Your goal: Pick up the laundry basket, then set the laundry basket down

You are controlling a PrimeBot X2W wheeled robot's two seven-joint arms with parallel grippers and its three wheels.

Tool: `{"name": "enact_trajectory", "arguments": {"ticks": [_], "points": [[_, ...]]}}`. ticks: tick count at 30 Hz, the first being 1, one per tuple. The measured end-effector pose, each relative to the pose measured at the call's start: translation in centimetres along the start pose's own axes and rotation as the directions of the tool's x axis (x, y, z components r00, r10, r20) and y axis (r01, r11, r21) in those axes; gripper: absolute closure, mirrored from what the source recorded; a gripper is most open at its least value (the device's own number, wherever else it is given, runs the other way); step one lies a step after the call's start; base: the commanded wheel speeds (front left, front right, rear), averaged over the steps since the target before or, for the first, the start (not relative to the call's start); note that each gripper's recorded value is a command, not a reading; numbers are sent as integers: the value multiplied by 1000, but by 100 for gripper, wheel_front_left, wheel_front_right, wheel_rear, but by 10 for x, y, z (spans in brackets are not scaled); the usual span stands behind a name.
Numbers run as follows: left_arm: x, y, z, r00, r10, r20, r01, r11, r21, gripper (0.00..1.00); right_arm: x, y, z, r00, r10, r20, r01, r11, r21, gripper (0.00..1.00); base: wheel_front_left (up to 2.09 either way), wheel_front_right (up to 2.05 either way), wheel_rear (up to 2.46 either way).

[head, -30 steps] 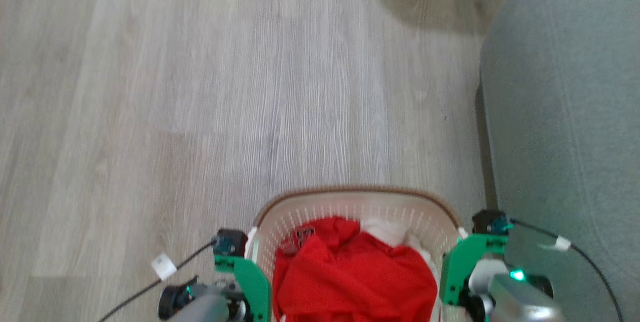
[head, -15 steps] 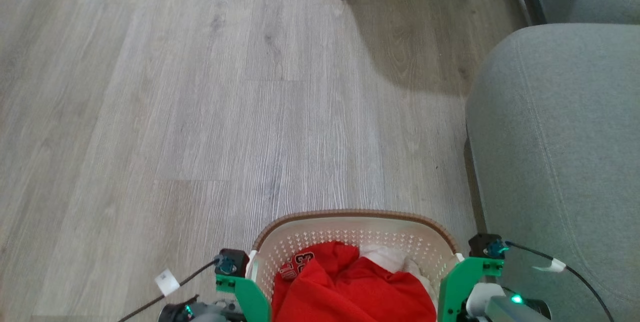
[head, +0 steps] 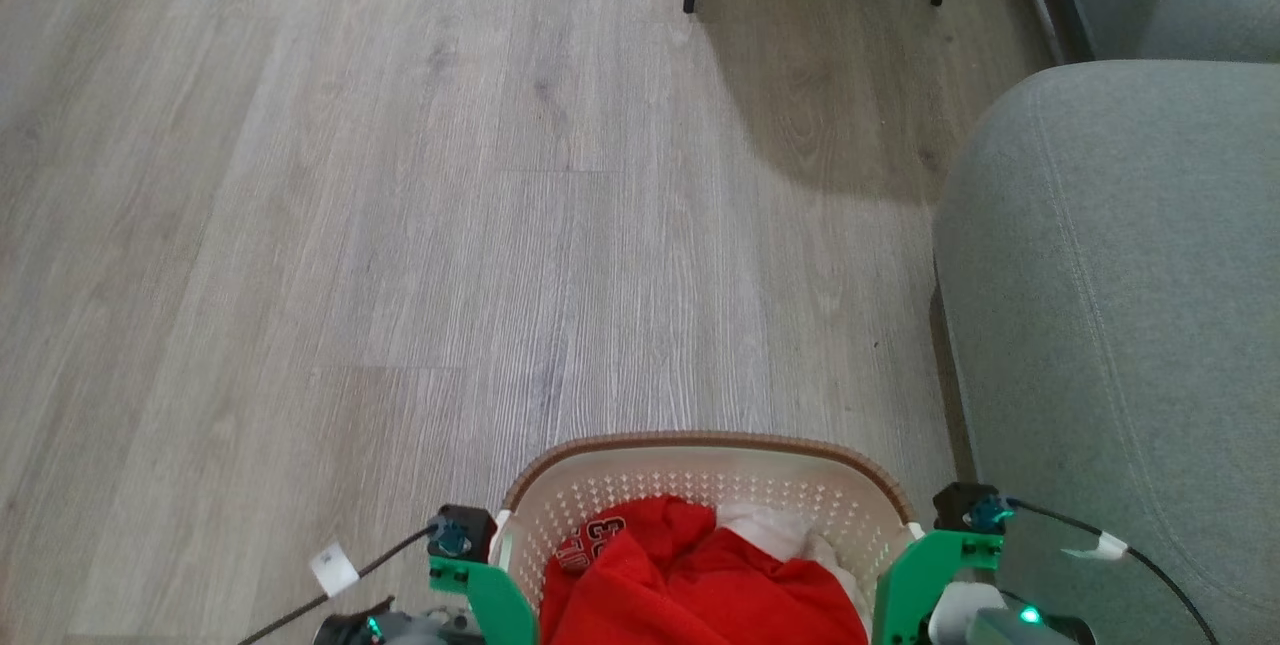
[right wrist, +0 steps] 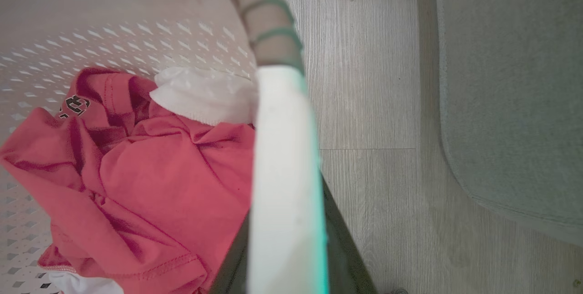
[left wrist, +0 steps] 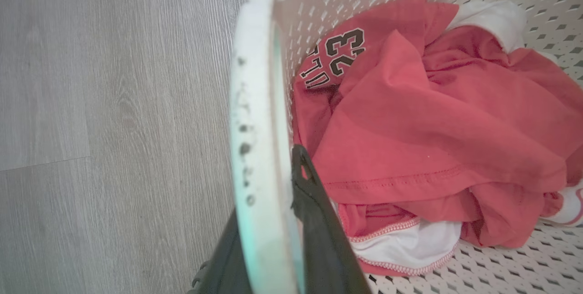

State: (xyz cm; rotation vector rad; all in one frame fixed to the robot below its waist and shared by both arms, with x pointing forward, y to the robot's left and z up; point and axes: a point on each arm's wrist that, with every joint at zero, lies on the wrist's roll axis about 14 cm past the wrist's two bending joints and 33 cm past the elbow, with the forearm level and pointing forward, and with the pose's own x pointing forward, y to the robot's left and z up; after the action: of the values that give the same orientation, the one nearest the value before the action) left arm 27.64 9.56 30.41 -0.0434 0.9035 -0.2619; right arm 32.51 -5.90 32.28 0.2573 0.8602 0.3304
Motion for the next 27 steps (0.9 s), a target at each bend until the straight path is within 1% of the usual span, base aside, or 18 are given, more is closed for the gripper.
{"name": "enact_trajectory", "arguments": {"ticks": [27], "points": [[1,0,-4,1000,-2,-18,2,1000,-6,100,1,1,-3,1000,4,-4,-4,1000,-1,100,0,0,0]]}}
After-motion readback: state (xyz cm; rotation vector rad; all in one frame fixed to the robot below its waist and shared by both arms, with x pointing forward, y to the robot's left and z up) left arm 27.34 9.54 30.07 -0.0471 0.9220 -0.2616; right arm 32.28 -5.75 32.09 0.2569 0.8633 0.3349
